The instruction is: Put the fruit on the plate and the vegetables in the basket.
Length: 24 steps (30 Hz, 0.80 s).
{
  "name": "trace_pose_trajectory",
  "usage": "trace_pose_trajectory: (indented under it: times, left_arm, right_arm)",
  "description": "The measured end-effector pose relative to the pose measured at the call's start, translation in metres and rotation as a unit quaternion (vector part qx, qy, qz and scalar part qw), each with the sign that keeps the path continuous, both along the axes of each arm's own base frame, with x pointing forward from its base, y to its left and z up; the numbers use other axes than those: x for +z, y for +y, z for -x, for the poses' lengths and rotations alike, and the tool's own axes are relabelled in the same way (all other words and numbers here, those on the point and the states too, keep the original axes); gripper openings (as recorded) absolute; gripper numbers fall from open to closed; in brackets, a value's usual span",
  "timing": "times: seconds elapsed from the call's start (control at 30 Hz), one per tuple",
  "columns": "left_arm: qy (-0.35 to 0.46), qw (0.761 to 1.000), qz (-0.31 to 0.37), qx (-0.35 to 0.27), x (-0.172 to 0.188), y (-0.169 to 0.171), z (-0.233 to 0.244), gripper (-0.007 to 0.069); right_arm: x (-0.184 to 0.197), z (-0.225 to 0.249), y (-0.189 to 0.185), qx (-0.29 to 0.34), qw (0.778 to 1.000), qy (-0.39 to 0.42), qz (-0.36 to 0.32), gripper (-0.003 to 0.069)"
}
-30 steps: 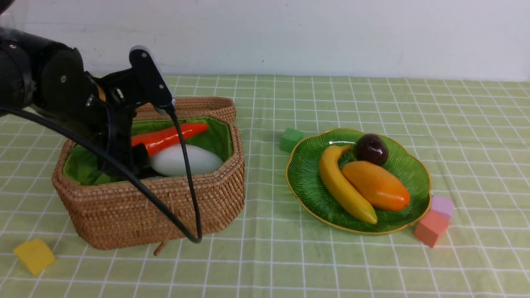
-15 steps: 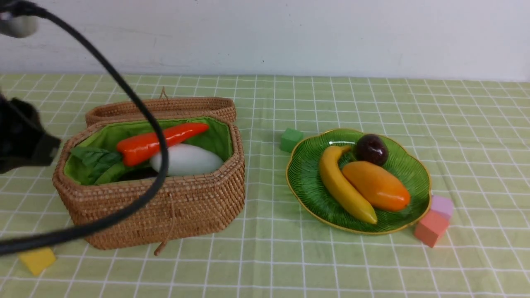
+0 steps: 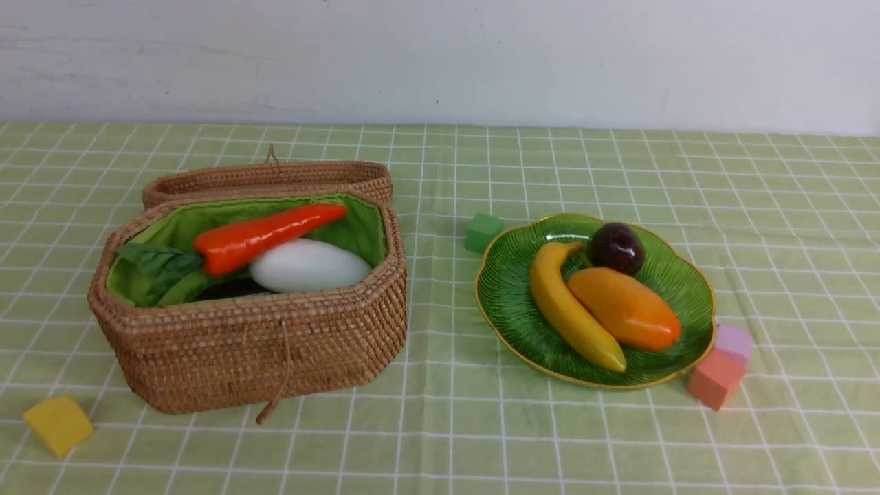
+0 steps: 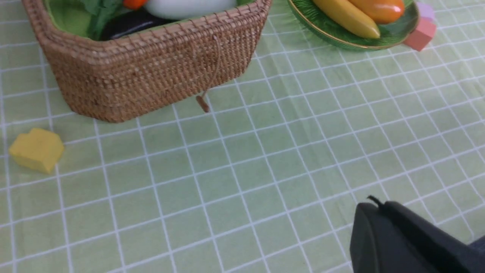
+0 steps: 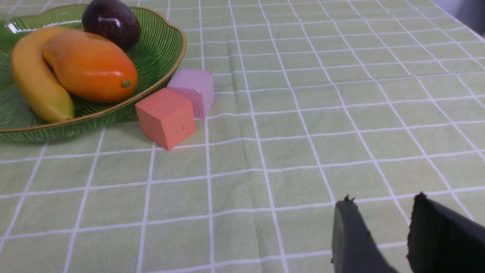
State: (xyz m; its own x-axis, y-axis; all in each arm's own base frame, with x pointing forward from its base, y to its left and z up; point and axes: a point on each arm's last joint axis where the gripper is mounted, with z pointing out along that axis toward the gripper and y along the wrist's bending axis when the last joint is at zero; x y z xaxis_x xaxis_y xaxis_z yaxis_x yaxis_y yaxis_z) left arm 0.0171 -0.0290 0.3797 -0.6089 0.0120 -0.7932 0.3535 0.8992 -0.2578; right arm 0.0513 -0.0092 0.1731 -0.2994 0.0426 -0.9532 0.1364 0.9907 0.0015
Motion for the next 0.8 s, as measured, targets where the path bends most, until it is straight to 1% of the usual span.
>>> trace_pose_trajectory:
  times: [0.23,0.63,0.8]
  left_arm:
    - [-0.006,1.0,0.008,-0.008,-0.016,0.002,0.018,-0.0013]
    - [-0.004,1.0,0.008,-0.007,-0.018,0.002,0.017,-0.0013]
    - [-0.057,0.998,0.032,0.011,-0.014,0.002,0.007,-0.0013]
  right_arm:
    - [0.0,0.0,0.0,0.0,1.0,0.0,0.0,0.0239]
    - [0.0,0.0,0.0,0.0,1.0,0.0,0.0,0.0239]
    - [0.0,0.0,0.0,0.0,1.0,0.0,0.0,0.0239]
